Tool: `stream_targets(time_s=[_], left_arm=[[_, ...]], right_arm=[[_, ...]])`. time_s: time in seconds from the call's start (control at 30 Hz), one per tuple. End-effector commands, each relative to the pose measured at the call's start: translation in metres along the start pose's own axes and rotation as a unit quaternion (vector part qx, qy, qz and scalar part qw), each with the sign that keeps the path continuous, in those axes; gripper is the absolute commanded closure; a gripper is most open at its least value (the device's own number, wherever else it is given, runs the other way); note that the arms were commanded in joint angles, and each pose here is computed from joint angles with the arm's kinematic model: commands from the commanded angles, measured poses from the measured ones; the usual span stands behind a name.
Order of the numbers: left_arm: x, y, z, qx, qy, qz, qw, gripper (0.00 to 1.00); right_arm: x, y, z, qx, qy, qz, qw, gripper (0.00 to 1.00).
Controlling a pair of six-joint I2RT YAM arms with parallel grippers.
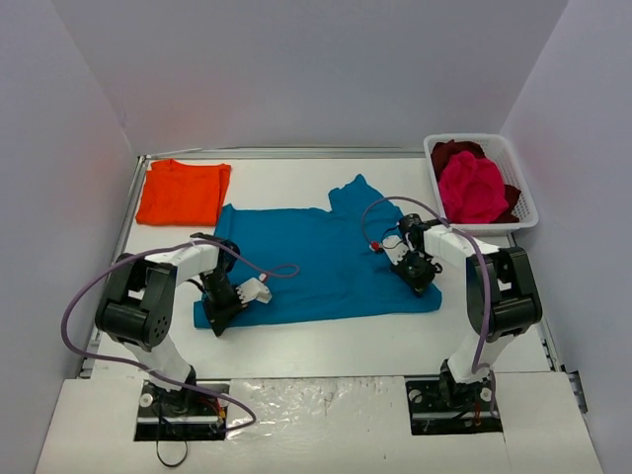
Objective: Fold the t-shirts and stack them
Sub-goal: Fold the flattened tshirt in 1/3 of the way
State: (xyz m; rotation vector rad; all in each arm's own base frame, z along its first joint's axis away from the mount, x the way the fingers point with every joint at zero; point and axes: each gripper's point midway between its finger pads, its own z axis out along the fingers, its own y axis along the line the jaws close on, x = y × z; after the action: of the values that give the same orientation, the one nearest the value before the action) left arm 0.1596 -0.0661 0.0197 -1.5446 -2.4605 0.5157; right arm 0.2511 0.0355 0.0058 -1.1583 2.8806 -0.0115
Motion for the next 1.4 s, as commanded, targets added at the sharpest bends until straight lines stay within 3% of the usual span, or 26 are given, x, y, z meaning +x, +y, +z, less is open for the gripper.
stream_targets(time_s=[0.0, 0.33, 0.53, 0.6, 0.67, 0.73, 0.8, 0.83, 0.9, 0.97, 1.1, 1.23, 1.3, 1.37], left_arm=[[-0.001, -0.022, -0.01, 0.027, -0.009, 0.024, 0.999, 0.98], [-0.019, -0.046, -0.051, 0.037, -0.044, 0.045, 0.997, 0.98], [-0.041, -0.045, -0.105, -0.027, -0.096, 0.066, 0.993, 0.98], [-0.05, -0.038, -0.124, -0.071, -0.12, 0.063, 0.988, 0.88], [-0.062, -0.026, -0.139, -0.12, -0.155, 0.069, 0.978, 0.7], [-0.077, -0.004, -0.155, -0.184, -0.199, 0.042, 0.962, 0.69], [-0.082, 0.011, -0.158, -0.216, -0.218, 0.018, 0.952, 0.53], [-0.093, 0.027, -0.166, -0.246, -0.239, 0.016, 0.939, 0.5], [-0.098, 0.044, -0.17, -0.267, -0.255, -0.009, 0.929, 0.49], [-0.107, 0.07, -0.179, -0.274, -0.291, -0.035, 0.916, 0.34], [-0.119, 0.11, -0.193, -0.272, -0.328, -0.065, 0.902, 0.33], [-0.128, 0.151, -0.195, -0.295, -0.309, -0.048, 0.903, 0.25], [-0.129, 0.166, -0.192, -0.304, -0.291, -0.022, 0.907, 0.26], [-0.132, 0.187, -0.189, -0.301, -0.28, -0.011, 0.912, 0.35]], right_arm=[[0.042, 0.024, -0.005, -0.042, 0.076, -0.018, 0.996, 1.0], [0.039, 0.035, -0.024, -0.086, 0.08, -0.045, 0.992, 1.0], [0.009, 0.027, -0.063, -0.089, 0.037, -0.06, 0.994, 1.0], [0.0, 0.026, -0.08, -0.095, 0.023, -0.064, 0.993, 1.0], [-0.022, 0.016, -0.105, -0.078, -0.016, -0.071, 0.994, 1.0], [-0.043, 0.008, -0.127, -0.062, -0.053, -0.074, 0.994, 1.0], [-0.056, -0.002, -0.137, -0.043, -0.073, -0.078, 0.993, 0.98], [-0.063, -0.007, -0.141, -0.036, -0.083, -0.077, 0.993, 0.96], [-0.088, -0.021, -0.147, -0.014, -0.118, -0.068, 0.991, 0.91], [-0.105, -0.029, -0.145, -0.009, -0.14, -0.042, 0.989, 0.89], [-0.144, -0.047, -0.141, 0.006, -0.199, -0.015, 0.98, 0.78], [-0.161, -0.053, -0.117, -0.012, -0.185, -0.008, 0.983, 0.75], [-0.164, -0.056, -0.109, -0.016, -0.177, 0.0, 0.984, 0.75], [-0.167, -0.058, -0.098, -0.021, -0.168, 0.0, 0.986, 0.76]])
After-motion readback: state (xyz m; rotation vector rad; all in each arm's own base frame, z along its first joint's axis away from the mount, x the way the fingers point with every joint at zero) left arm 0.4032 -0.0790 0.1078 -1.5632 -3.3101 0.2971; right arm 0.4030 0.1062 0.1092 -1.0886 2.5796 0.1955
